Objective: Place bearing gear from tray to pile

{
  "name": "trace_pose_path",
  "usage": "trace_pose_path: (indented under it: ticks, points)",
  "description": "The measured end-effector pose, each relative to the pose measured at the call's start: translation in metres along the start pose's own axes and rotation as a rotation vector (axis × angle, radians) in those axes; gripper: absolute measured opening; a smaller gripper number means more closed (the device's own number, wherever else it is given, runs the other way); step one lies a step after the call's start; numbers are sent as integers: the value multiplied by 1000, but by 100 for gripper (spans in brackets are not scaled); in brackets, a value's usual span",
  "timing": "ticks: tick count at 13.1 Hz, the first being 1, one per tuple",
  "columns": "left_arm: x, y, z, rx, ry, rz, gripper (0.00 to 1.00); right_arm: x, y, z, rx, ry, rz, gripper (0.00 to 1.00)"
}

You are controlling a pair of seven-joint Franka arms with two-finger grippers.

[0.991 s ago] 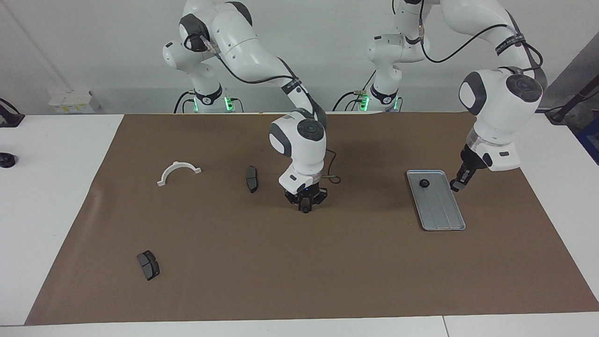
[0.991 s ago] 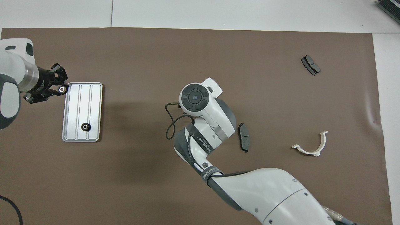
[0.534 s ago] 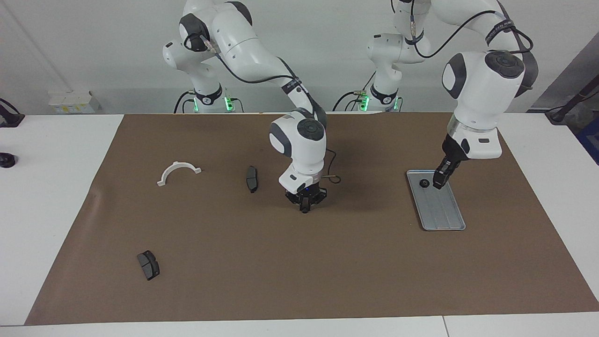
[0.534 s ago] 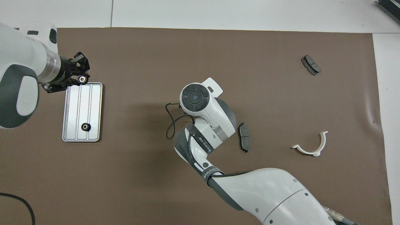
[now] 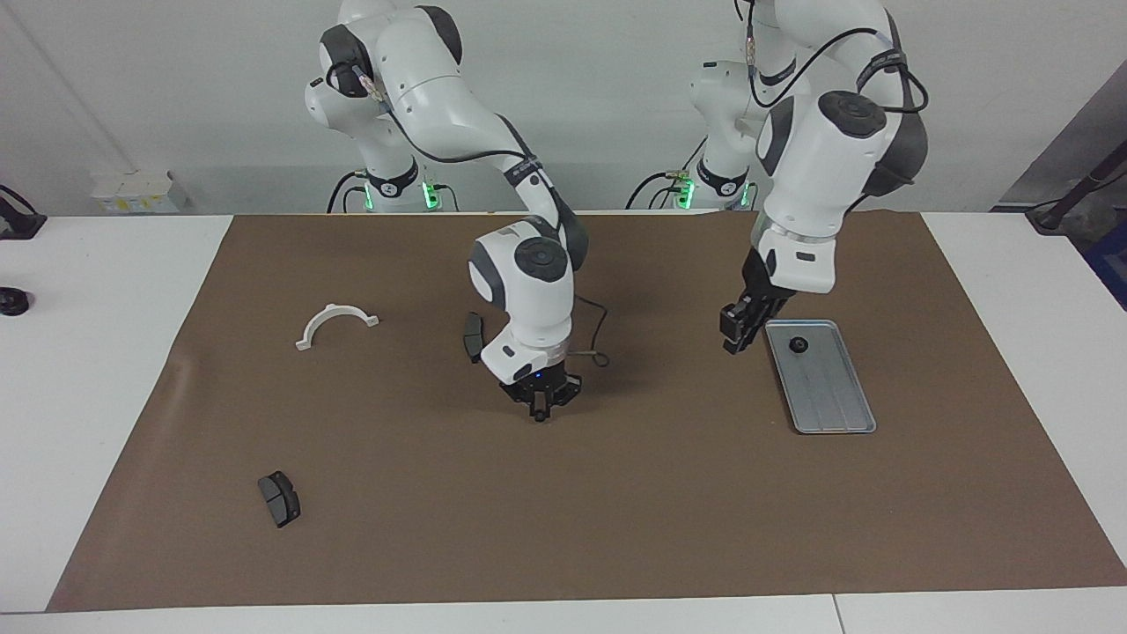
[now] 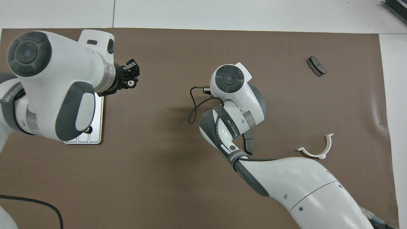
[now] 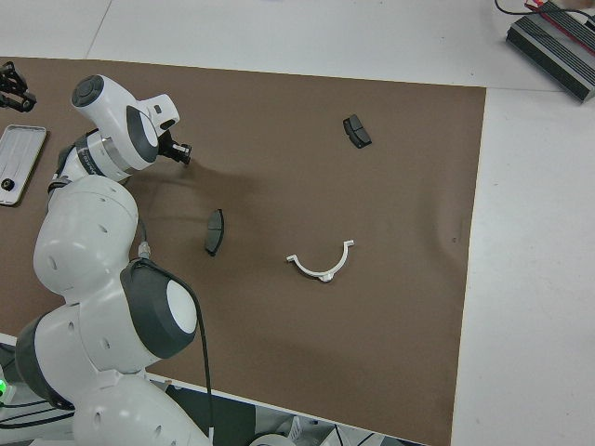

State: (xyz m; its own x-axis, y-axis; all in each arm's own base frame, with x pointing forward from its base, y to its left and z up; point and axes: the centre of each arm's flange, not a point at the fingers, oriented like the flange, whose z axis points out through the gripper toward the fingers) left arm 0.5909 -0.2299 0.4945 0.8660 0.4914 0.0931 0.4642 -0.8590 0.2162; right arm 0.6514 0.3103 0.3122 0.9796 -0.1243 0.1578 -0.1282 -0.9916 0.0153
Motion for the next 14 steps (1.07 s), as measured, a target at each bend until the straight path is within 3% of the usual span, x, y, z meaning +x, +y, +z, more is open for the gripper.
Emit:
trace_pose_path:
  ticks: [3,7,11,14]
  points:
    - [-57,29,59,-40,-30,33,35,43,75,1,-19,-4,7,24]
    - [-113,69,144,-79,-32,-38,35,79,188,14,-69,-69,35,24]
    - [-126,81,191,-126,-8,-106,35,91,284,24,-104,-144,117,24]
    - [-133,83,204,-140,-3,-122,35,88,314,28,-122,-196,158,24]
